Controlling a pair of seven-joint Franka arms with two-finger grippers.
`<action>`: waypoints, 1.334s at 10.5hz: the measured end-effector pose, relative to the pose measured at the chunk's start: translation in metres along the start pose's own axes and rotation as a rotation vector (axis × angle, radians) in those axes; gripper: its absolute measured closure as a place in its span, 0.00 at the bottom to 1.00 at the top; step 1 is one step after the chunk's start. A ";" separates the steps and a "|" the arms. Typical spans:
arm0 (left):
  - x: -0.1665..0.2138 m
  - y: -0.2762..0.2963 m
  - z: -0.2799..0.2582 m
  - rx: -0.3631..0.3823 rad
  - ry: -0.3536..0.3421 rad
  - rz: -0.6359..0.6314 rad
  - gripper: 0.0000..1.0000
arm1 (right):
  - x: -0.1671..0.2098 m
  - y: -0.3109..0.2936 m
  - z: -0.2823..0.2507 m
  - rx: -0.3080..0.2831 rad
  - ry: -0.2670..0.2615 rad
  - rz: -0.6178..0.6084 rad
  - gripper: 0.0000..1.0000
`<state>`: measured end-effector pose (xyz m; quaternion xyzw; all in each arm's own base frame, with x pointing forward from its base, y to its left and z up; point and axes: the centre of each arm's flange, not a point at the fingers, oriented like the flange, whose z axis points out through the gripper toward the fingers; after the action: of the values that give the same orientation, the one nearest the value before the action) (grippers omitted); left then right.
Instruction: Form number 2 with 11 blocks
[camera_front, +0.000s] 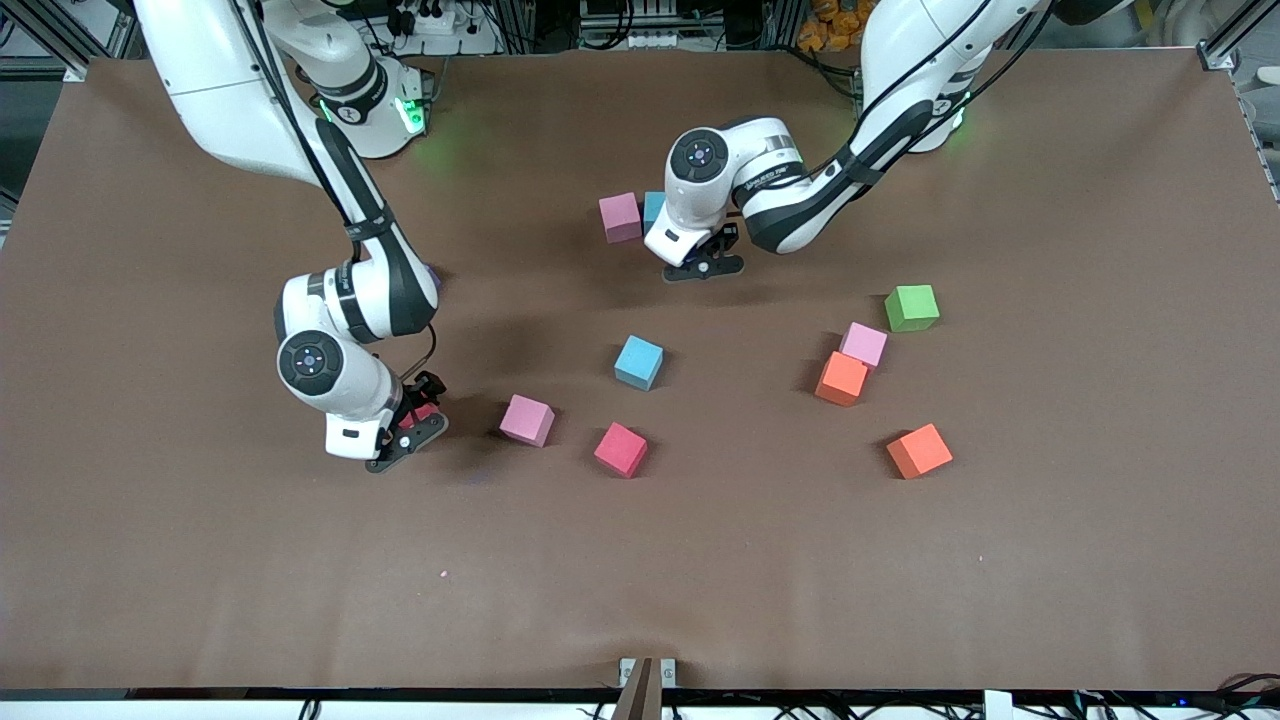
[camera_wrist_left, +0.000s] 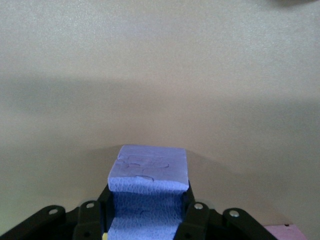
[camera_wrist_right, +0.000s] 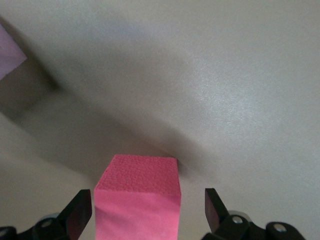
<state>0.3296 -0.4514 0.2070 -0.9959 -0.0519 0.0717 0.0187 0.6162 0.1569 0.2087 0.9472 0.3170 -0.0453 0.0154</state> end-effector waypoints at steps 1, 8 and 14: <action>-0.001 0.000 0.000 0.001 0.004 0.006 0.47 | 0.000 0.000 0.004 0.002 -0.007 0.000 0.00; -0.007 -0.004 0.008 0.018 -0.001 0.017 0.11 | 0.002 -0.002 0.005 0.004 -0.007 0.002 0.40; 0.042 0.008 -0.041 -0.001 0.054 -0.082 0.00 | 0.016 -0.029 -0.032 0.016 -0.015 0.050 0.43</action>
<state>0.3774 -0.4560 0.2411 -0.9945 -0.0924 0.0440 0.0224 0.6136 0.1913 0.2388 0.9545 0.2929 -0.0546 0.0115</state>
